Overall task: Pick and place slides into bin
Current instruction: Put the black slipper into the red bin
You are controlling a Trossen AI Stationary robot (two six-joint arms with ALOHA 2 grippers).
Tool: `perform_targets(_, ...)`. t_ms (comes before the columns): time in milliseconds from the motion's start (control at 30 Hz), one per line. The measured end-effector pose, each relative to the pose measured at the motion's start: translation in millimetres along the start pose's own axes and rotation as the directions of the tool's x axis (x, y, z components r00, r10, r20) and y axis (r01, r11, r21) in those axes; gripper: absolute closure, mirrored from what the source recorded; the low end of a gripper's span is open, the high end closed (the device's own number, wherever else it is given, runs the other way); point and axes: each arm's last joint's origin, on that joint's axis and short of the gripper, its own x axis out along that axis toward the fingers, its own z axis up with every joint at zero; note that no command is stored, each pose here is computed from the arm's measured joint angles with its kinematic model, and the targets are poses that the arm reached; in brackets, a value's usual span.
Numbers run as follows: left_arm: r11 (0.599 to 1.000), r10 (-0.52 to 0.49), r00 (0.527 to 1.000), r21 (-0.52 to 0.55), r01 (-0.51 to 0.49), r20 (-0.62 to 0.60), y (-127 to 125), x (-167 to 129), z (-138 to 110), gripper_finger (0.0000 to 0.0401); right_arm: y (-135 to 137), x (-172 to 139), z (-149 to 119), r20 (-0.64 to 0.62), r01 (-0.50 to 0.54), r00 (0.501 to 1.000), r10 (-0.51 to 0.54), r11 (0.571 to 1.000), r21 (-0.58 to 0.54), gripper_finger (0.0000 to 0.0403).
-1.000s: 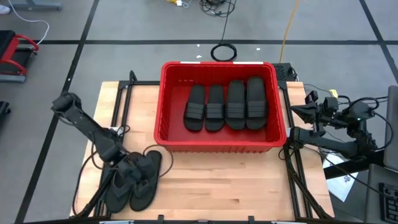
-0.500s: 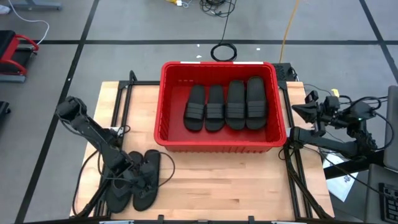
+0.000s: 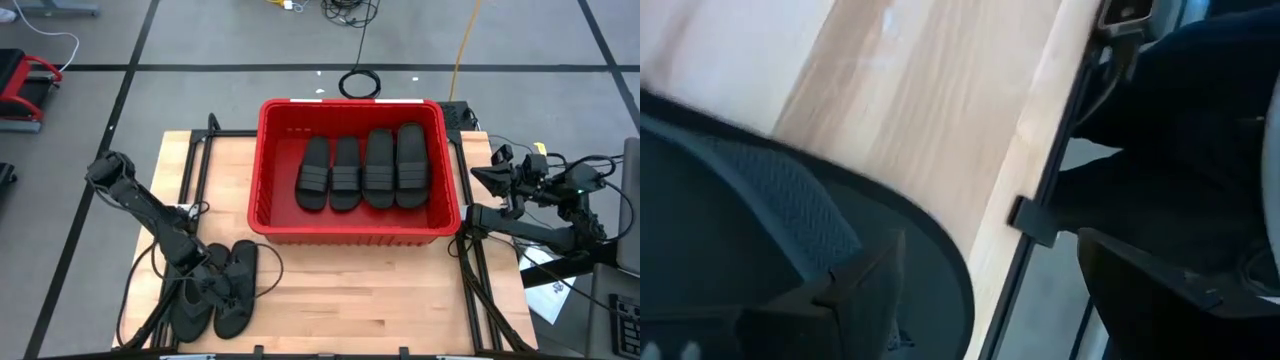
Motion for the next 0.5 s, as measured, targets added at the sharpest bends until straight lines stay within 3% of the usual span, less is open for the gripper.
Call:
perform_targets(233, 0.999, 0.052, 0.999, 0.007, -0.052, 0.012, 8, -8, 8, 0.0107, 0, 0, 1, 0.012, -0.004, 1.0, 0.004, 1.0, -0.001, 0.0403)
perform_targets(500, 0.97, 0.239, 0.97, -0.032, -0.24, -0.034, 26, -10, 2, 0.0107, 0, 0, 1, 0.011, -0.006, 1.0, 0.006, 1.0, -0.002, 0.0403)
